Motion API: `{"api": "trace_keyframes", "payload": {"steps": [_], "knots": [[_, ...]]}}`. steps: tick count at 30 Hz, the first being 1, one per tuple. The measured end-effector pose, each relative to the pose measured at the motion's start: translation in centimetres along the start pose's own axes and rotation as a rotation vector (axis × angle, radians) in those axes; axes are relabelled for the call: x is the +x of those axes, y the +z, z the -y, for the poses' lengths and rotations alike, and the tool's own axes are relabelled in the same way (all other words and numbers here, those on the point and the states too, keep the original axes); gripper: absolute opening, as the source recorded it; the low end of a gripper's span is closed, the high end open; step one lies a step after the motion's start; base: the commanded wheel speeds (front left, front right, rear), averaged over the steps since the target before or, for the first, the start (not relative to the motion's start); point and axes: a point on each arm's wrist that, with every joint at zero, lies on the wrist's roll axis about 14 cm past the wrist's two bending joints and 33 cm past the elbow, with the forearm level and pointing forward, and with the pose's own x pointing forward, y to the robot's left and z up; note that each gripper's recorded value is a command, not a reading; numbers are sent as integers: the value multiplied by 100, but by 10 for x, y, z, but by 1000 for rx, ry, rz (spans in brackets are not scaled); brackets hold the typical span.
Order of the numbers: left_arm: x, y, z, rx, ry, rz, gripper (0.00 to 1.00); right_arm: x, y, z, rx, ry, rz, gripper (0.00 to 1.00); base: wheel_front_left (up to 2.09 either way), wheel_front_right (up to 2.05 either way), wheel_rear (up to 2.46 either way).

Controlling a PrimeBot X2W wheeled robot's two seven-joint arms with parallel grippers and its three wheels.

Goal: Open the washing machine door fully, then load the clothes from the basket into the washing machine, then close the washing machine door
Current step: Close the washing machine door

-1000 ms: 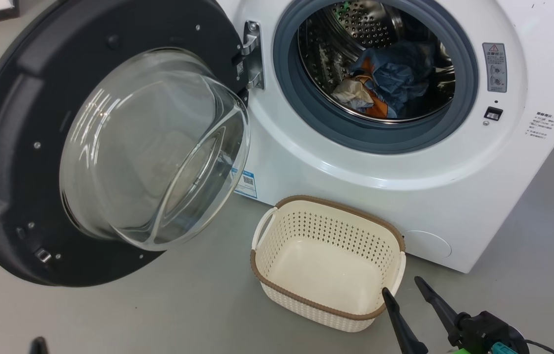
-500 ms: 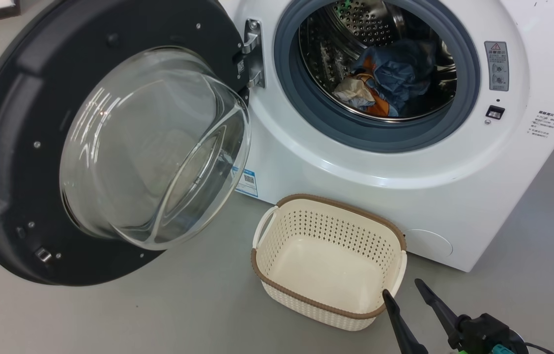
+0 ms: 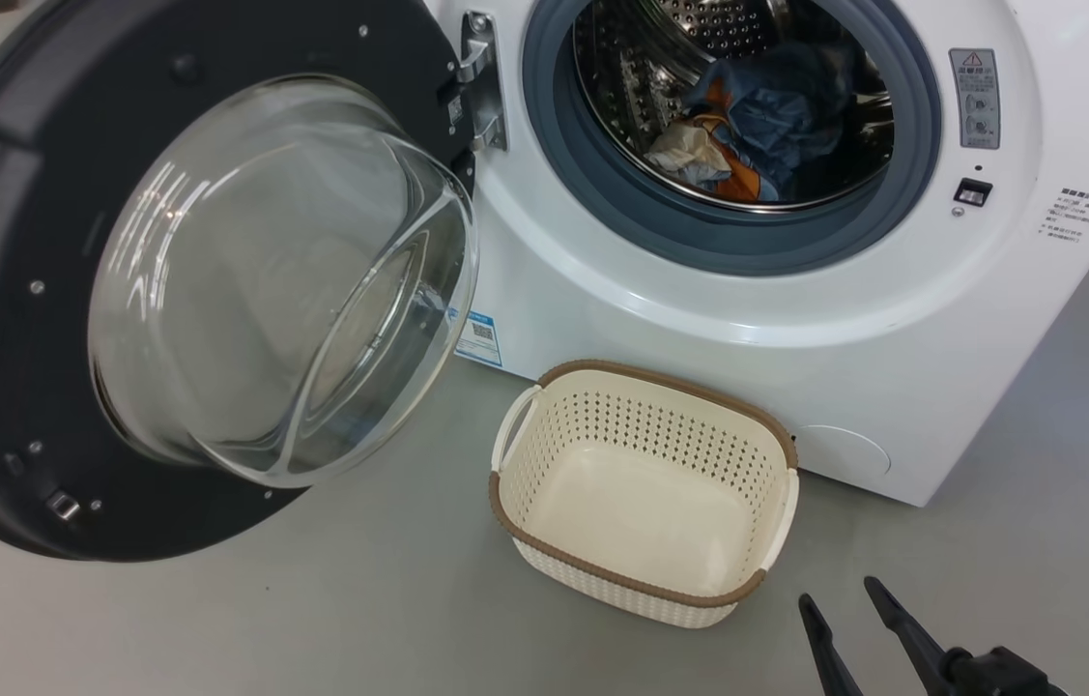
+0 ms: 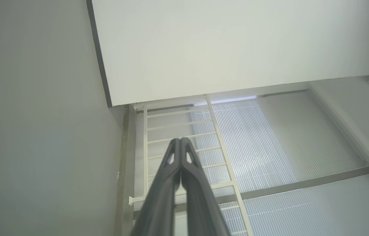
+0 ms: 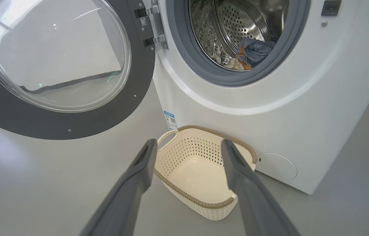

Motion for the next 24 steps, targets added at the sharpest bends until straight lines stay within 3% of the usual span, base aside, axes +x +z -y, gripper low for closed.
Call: {"api": "trace_keyframes", "payload": {"steps": [11, 24], "knots": [[24, -67, -8, 46, 31, -240, 0, -16, -7, 29, -34, -64, -25, 100, 0, 0, 0], [15, -147, -21, 71, 57, -542, 0, -39, -9, 51, -46, -140, -36, 100, 0, 0, 0]]}}
